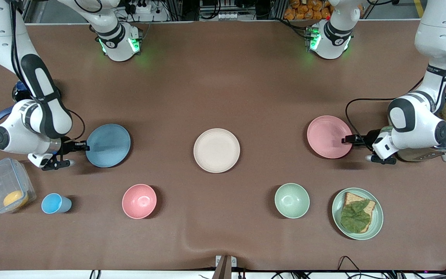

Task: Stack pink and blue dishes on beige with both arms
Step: 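Grasp the blue plate with the right gripper while the left gripper lifts the pink plate, then carry the pink plate with the left gripper toward the beige plate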

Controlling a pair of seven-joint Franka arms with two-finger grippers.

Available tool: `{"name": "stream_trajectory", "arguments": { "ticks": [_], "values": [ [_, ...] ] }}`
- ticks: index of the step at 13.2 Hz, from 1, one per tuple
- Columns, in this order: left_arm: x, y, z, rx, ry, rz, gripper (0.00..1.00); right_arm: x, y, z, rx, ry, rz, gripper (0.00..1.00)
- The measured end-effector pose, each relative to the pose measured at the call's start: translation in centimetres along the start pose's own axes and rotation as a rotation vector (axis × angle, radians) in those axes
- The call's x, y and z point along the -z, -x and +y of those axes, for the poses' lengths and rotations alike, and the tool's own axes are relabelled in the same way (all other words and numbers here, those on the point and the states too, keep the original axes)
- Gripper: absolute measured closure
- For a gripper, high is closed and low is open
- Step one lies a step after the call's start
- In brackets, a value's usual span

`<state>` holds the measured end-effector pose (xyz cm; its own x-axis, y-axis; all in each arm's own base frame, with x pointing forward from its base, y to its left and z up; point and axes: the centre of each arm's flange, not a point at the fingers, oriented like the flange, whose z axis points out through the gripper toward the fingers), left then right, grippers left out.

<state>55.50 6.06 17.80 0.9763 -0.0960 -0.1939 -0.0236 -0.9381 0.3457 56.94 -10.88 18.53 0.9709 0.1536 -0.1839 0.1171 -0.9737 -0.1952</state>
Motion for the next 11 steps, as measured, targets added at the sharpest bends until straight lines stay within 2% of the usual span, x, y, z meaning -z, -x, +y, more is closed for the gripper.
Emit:
{"name": "stream_trajectory", "arguments": {
  "ticks": [1,5,6,7,8,9,10,11],
  "values": [
    [0.0,0.0,0.1,-0.001,0.001,0.000,0.27,0.2,-0.1,-0.1,0.001,-0.006,-0.008,0.97],
    [0.0,0.0,0.1,-0.001,0.001,0.000,0.69,3.8,-1.5,-0.9,0.023,-0.047,-0.055,0.97],
    [0.0,0.0,0.1,-0.001,0.001,0.001,0.69,5.1,-1.9,-1.1,0.031,-0.057,-0.065,0.97],
    [0.0,0.0,0.1,-0.001,0.001,0.002,0.76,6.8,-2.4,-1.4,0.040,-0.065,-0.071,0.97],
    [0.0,-0.1,0.1,0.000,0.001,0.002,0.77,8.6,-2.9,-1.7,0.049,-0.071,-0.074,0.97],
    [0.1,-0.1,0.1,-0.001,0.001,0.003,0.84,10.6,-3.3,-2.0,0.060,-0.077,-0.079,0.97],
    [0.2,-0.2,0.1,0.001,0.003,0.006,0.95,12.6,-3.6,-2.4,0.071,-0.085,-0.087,0.97],
    [0.2,-0.2,0.2,0.001,0.005,0.009,0.96,14.8,-3.8,-2.8,0.082,-0.092,-0.095,0.97]
  ]
}}
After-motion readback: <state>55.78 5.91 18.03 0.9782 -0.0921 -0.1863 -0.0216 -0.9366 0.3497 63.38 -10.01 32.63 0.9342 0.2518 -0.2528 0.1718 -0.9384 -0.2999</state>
